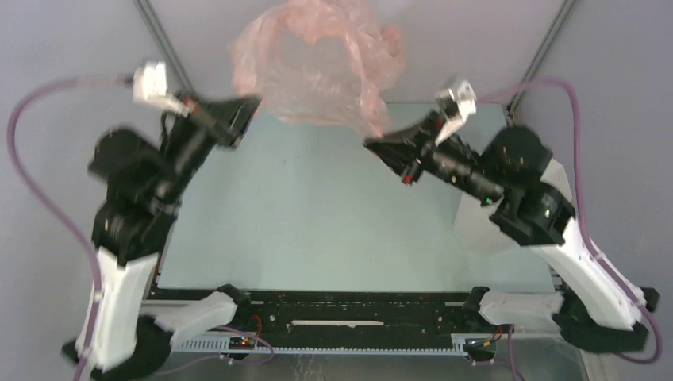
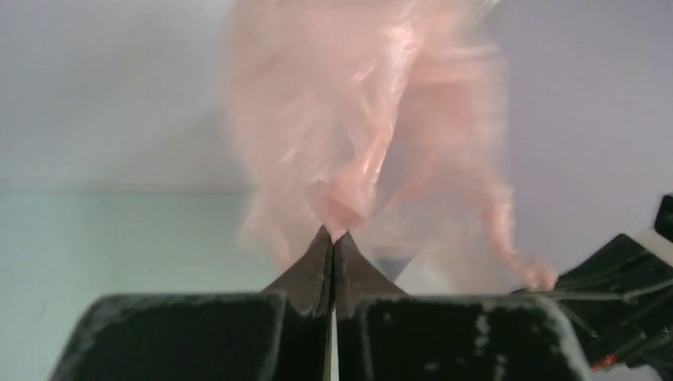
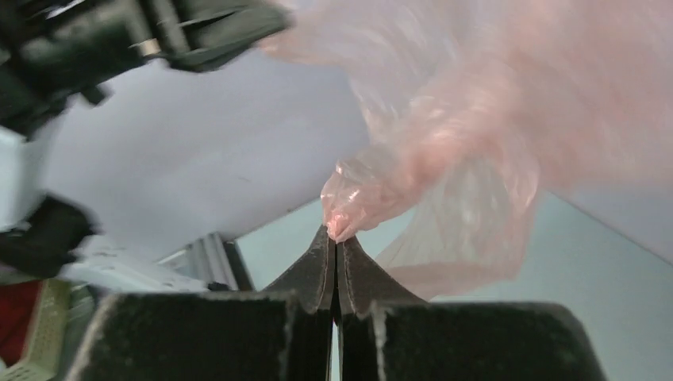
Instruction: Put the trash bags into the trash bin
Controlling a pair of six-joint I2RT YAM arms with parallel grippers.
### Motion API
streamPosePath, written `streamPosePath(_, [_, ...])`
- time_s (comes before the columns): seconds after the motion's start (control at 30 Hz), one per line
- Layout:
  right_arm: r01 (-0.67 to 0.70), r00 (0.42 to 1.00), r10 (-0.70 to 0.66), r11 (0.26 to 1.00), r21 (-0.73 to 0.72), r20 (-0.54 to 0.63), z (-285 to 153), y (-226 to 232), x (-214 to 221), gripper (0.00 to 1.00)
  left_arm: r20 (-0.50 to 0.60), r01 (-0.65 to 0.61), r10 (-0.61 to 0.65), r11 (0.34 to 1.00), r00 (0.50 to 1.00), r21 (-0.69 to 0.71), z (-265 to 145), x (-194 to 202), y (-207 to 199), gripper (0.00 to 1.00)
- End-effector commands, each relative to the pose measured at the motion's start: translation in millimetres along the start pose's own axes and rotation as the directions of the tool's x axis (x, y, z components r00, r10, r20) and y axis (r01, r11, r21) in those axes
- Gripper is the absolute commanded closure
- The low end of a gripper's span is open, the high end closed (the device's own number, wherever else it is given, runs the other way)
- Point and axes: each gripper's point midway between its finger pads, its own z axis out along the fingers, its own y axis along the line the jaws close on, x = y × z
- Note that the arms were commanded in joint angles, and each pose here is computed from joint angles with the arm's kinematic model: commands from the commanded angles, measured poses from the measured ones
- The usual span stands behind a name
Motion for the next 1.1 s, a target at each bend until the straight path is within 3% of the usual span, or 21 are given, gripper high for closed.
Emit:
streamPosePath(0.0, [0.018,0.937,0.075,0.965,0.262,-0.340,-6.5,-83.7,198.8,1.00,-0.381,-0.014,-0.237,0.834,0.894,-0.551,-53.5,223.8,187.6,1.00])
streamPosePath(0.03, [-0.058,0.856,0.195,0.956,0.286,-0.479,-21.3,-84.9,257.4,1.00,-0.505,0.020,-0.393,0.803,0.768,-0.595,-81.6,290.6,208.2,1.00])
streamPosePath(0.07, [-0.134,0.735,0.319,0.933,0.333,-0.599,-40.4,-81.5,308.9,1.00,-0.582,0.025,-0.483,0.783,0.654,-0.622,-111.5,345.6,220.8,1.00])
streamPosePath(0.1, [-0.208,0.588,0.424,0.902,0.377,-0.689,-60.0,-69.8,348.9,1.00,-0.621,0.005,-0.508,0.776,0.596,-0.630,-137.7,378.1,223.6,1.00])
streamPosePath(0.13, [-0.251,0.458,0.485,0.875,0.415,-0.745,-76.2,-57.5,377.0,1.00,-0.632,-0.019,-0.498,0.776,0.594,-0.630,-155.8,391.5,223.4,1.00])
streamPosePath(0.17, [-0.267,0.379,0.494,0.868,0.419,-0.783,-86.8,-44.6,391.5,1.00,-0.627,-0.014,-0.468,0.795,0.623,-0.606,-162.6,390.3,217.1,1.00])
streamPosePath(0.2, [-0.249,0.372,0.474,0.879,0.406,-0.798,-88.8,-40.7,394.2,1.00,-0.599,0.000,-0.429,0.813,0.676,-0.583,-160.0,378.2,212.8,1.00])
streamPosePath(0.3, [-0.230,0.531,0.429,0.903,0.362,-0.731,-59.3,-56.1,354.2,1.00,-0.452,0.012,-0.327,0.820,0.830,-0.572,-135.8,311.3,208.7,1.00])
streamPosePath(0.4, [-0.300,0.664,0.482,0.872,0.387,-0.572,-13.3,-97.0,274.0,1.00,-0.436,0.040,-0.289,0.867,0.852,-0.496,-69.2,246.9,189.5,1.00])
streamPosePath(0.47, [-0.357,0.712,0.510,0.855,0.377,-0.482,14.0,-118.1,203.6,1.00,-0.411,0.038,-0.213,0.918,0.887,-0.395,-15.7,177.7,156.9,1.00])
streamPosePath(0.53, [-0.357,0.802,0.455,0.885,0.300,-0.387,34.2,-117.9,107.6,1.00,-0.287,0.046,-0.124,0.964,0.950,-0.263,22.5,82.1,101.6,1.00])
streamPosePath(0.63, [-0.196,0.960,0.219,0.971,0.136,-0.175,30.2,-74.9,-16.5,1.00,-0.004,0.016,-0.016,0.999,1.000,-0.033,21.8,-44.8,7.1,1.00])
streamPosePath(0.67, [-0.124,0.984,0.135,0.987,0.097,-0.113,23.5,-57.3,-39.7,1.00,0.078,-0.012,0.011,1.000,0.997,0.013,10.6,-71.1,-14.7,1.00])
streamPosePath(0.73, [0.011,0.999,-0.008,0.996,0.088,-0.041,13.8,-37.9,-49.0,1.00,0.127,-0.066,0.063,0.998,0.990,0.020,-2.8,-77.5,-24.6,1.00])
streamPosePath(0.8, [0.061,0.998,-0.062,0.990,0.125,0.000,9.0,-42.7,-17.0,1.00,0.043,-0.071,0.076,0.993,0.996,-0.096,-0.2,-27.6,16.5,1.00])
streamPosePath(0.87, [-0.020,0.999,0.027,0.974,0.226,-0.026,1.0,-72.4,53.1,1.00,-0.126,-0.048,0.000,0.924,0.992,-0.379,-9.6,68.5,105.7,1.00])
streamPosePath(0.93, [-0.156,0.952,0.229,0.934,0.322,-0.203,-13.4,-104.1,158.0,1.00,-0.358,-0.057,-0.186,0.820,0.915,-0.570,-44.0,192.3,181.8,1.00])
streamPosePath(1.0, [-0.300,0.768,0.461,0.872,0.386,-0.445,-39.4,-108.5,260.3,1.00,-0.556,-0.074,-0.392,0.767,0.733,-0.638,-96.8,310.8,218.8,1.00])
streamPosePath(1.03, [-0.336,0.629,0.538,0.839,0.427,-0.561,-55.0,-102.3,306.1,1.00,-0.598,-0.056,-0.465,0.758,0.653,-0.650,-121.8,350.8,221.0,1.00])
streamPosePath(1.07, [-0.326,0.519,0.571,0.820,0.470,-0.636,-72.1,-94.2,337.5,1.00,-0.609,-0.030,-0.502,0.756,0.615,-0.654,-139.7,375.3,217.9,1.00])
